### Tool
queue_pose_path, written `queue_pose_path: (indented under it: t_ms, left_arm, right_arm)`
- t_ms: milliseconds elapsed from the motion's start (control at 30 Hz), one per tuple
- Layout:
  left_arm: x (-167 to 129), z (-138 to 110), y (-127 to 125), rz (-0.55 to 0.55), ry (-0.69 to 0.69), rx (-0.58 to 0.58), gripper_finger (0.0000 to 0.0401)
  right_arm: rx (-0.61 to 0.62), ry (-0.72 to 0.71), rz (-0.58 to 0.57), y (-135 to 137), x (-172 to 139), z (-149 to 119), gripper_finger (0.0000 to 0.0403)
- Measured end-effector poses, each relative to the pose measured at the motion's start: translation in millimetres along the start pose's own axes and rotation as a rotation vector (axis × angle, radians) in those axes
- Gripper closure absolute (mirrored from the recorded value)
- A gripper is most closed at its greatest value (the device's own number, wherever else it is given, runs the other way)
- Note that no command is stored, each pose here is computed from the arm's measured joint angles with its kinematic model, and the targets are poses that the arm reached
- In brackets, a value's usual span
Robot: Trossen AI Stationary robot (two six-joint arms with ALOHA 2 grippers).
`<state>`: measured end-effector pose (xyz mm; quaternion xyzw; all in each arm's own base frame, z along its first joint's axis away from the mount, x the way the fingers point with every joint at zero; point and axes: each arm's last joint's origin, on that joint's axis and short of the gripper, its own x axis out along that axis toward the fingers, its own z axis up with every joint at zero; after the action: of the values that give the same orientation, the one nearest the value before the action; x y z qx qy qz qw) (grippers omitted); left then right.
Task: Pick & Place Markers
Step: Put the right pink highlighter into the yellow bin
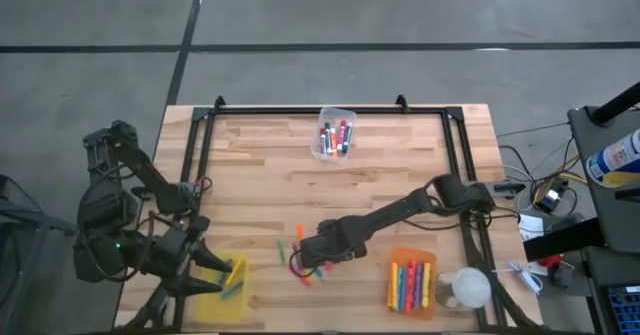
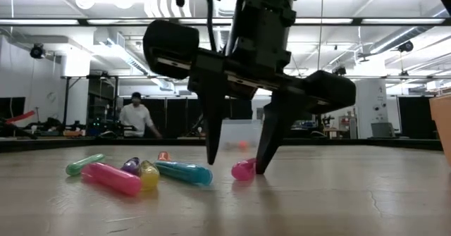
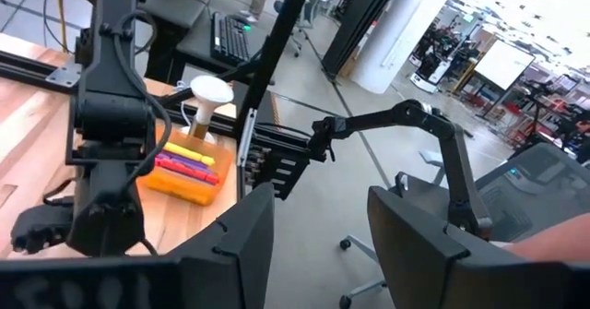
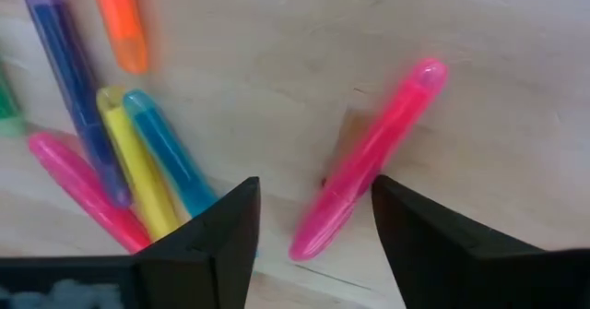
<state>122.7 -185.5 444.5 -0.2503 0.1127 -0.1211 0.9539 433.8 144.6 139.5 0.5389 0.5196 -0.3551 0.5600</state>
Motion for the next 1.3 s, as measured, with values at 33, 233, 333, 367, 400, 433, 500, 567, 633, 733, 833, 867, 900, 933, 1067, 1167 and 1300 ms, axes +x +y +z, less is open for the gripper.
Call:
queue_pose_path:
  t_ms: [33, 233, 333, 367, 400, 433, 500, 567, 633, 733, 833, 867, 900, 933, 1067, 1167, 1300]
  left_arm:
    - [0, 0, 0, 0.0, 0.001, 0.001, 0.0232]
    - [-2, 1, 1, 0.0, 0.0, 0.005, 0.0232]
    - [-2, 0, 2, -0.002, 0.014, 0.0, 0.0232]
    - [-2, 0, 2, -0.005, 0.023, -0.004, 0.0232]
    - [-2, -1, 2, -0.005, 0.029, -0.01, 0.0232]
    - [-2, -1, 2, -0.005, 0.034, -0.01, 0.0232]
    - [-2, -2, 3, -0.001, 0.04, -0.005, 0.0232]
    - [-2, -2, 3, -0.001, 0.04, -0.015, 0.0232]
    - [-2, -2, 3, -0.001, 0.039, -0.027, 0.0232]
    - [-2, -2, 3, -0.001, 0.038, -0.022, 0.0232]
    - [-2, -1, 4, 0.016, 0.023, -0.02, 0.0232]
    - [-2, -1, 4, 0.019, 0.02, -0.022, 0.0232]
    - [-2, -1, 4, 0.02, 0.02, -0.022, 0.0232]
    - [-1, -1, 4, 0.021, 0.019, -0.015, 0.0232]
    - [-1, -1, 5, 0.052, -0.003, 0.033, 0.0232]
    - [-1, 0, 6, 0.09, -0.03, 0.118, 0.0232]
    - [-2, 1, 7, 0.156, -0.069, 0.238, 0.0232]
  right_arm:
    - [-0.008, 0.003, -0.013, 1, 3, 0, 0.0211]
    - [-0.104, 0.007, -0.095, 1, -1, 0, 0.0262]
    - [-0.159, 0.008, -0.128, -2, -1, 2, 0.0297]
    - [-0.173, 0.01, -0.134, -2, -1, 2, 0.031]
    - [-0.185, 0.012, -0.138, -3, -1, 3, 0.0324]
    - [-0.197, 0.014, -0.14, -3, -1, 4, 0.0338]
    - [-0.224, 0.016, -0.142, -3, -1, 5, 0.0363]
    - [-0.258, 0.02, -0.149, -3, -2, 7, 0.0377]
    - [-0.291, 0.023, -0.155, -3, -4, 7, 0.0377]
    - [-0.327, 0.019, -0.165, -2, -8, 7, 0.0376]
    - [-0.379, 0.017, -0.167, 2, -16, 6, 0.0376]
    - [-0.399, 0.017, -0.156, 5, -22, 5, 0.0376]
    - [-0.423, 0.018, -0.14, 8, -28, 4, 0.0376]
    - [-0.45, 0.014, -0.122, 12, -36, 2, 0.0376]
    - [-0.575, -0.038, -0.032, 29, -65, -5, 0.0376]
    - [-0.681, -0.119, 0.065, 44, -93, -13, 0.0376]
    - [-0.861, -0.284, 0.182, 59, -134, -28, 0.0376]
